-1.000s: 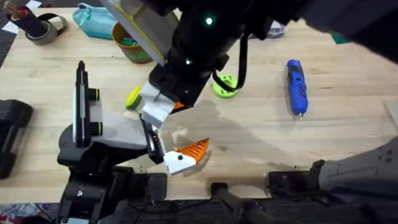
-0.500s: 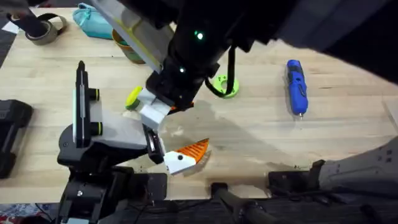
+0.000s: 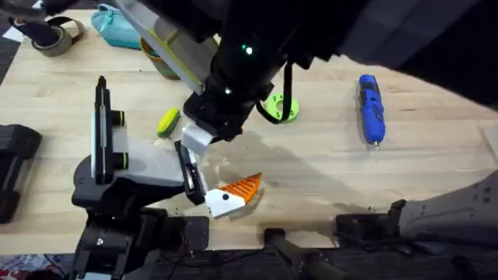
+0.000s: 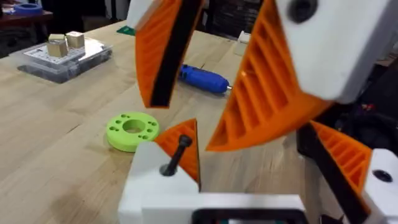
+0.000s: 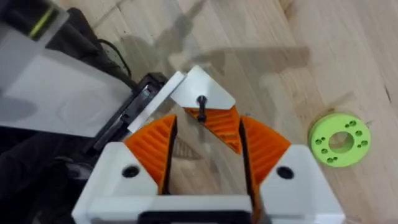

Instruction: Pick up the gripper from the table and insert it into the empty holder that is missing its gripper. Then pick up a screw, insert it into the mounting hole, and use the screwdriver to tighten it. Finally, clean up the table by picking up the vegetable and placing it into the bucket.

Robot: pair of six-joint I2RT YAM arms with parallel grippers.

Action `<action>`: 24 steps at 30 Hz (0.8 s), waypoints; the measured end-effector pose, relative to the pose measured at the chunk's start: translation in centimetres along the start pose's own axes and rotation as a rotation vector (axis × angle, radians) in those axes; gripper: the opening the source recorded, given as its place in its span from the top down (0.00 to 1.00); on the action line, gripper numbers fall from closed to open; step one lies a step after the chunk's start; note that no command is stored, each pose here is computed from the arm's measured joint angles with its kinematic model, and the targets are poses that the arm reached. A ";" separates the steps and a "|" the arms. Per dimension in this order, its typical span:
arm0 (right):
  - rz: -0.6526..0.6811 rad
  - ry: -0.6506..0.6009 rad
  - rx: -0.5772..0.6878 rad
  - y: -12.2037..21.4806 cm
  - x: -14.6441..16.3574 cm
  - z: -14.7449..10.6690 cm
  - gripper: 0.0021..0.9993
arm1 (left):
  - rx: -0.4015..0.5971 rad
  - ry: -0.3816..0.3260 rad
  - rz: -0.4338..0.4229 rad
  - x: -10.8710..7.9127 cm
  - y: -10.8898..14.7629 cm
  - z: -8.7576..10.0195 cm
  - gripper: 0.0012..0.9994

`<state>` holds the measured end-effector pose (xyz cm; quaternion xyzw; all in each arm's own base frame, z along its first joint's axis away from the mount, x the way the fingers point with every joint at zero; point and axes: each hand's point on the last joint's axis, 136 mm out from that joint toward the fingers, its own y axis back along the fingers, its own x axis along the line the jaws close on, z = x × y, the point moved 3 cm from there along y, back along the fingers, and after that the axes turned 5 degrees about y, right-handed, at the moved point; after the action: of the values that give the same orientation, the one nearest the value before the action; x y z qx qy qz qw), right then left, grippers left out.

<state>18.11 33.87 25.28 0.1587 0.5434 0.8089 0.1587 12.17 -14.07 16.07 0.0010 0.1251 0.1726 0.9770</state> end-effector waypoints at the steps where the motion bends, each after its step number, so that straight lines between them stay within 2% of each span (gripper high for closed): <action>1: 0.000 0.000 0.000 0.0 0.0 0.0 0.41 | 0.000 0.000 0.000 0.0 0.0 0.0 0.01; 10: 0.001 -0.002 0.017 -1.2 -0.1 0.2 0.44 | 0.000 0.000 0.000 0.0 0.0 0.0 0.01; 21: 0.001 -0.003 0.025 -1.7 -0.2 0.3 0.57 | 0.000 0.000 0.000 0.0 0.0 0.0 0.01; 24: 0.001 -0.003 0.025 -1.7 -0.2 0.3 0.57 | 0.000 0.000 0.000 0.0 0.0 0.0 0.01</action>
<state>18.59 34.68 23.82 0.1624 0.5531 0.8019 0.1571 12.17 -14.07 16.07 0.0010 0.1251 0.1726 0.9770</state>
